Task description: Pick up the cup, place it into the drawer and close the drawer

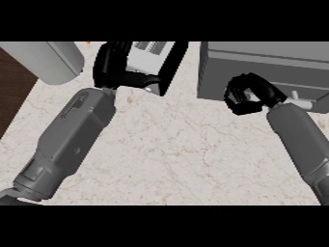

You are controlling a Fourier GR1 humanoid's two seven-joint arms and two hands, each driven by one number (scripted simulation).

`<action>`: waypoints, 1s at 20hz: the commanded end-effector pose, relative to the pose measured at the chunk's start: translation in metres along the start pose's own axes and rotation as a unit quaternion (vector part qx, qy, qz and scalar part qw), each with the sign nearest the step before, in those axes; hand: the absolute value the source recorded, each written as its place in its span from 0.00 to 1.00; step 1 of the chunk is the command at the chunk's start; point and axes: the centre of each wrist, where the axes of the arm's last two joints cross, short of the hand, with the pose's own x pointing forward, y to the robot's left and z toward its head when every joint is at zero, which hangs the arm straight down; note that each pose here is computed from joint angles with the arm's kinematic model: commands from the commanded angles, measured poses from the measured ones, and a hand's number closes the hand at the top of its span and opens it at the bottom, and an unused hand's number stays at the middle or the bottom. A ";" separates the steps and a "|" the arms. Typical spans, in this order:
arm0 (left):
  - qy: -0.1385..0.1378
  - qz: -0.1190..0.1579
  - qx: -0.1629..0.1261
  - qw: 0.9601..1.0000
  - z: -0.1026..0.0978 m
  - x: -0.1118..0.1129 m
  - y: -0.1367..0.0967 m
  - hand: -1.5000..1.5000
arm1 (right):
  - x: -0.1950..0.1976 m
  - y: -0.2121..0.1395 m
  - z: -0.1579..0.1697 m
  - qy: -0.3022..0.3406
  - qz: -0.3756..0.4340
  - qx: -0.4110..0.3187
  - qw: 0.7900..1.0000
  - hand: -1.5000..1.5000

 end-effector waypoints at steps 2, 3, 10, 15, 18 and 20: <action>0.006 0.005 -0.020 1.000 0.005 0.002 0.004 0.00 | 0.021 -0.069 -0.005 0.014 0.007 -0.097 0.995 1.00; 0.005 0.002 -0.016 1.000 0.002 0.008 0.013 0.00 | 0.021 -0.077 -0.002 0.010 0.008 -0.100 0.995 1.00; 0.002 0.015 -0.029 0.999 0.011 0.002 0.016 0.00 | 0.025 -0.101 0.007 0.001 -0.012 -0.107 0.994 1.00; 0.010 0.024 -0.036 0.999 0.014 0.002 0.014 0.00 | 0.029 -0.109 0.011 -0.012 -0.031 -0.106 0.994 1.00; 0.009 0.030 -0.042 0.999 0.017 0.000 0.014 0.00 | 0.028 -0.114 0.016 -0.014 -0.031 -0.099 0.994 1.00; 0.013 0.028 -0.041 0.999 0.020 -0.004 0.015 0.00 | 0.024 -0.115 0.021 -0.008 -0.033 -0.098 0.995 1.00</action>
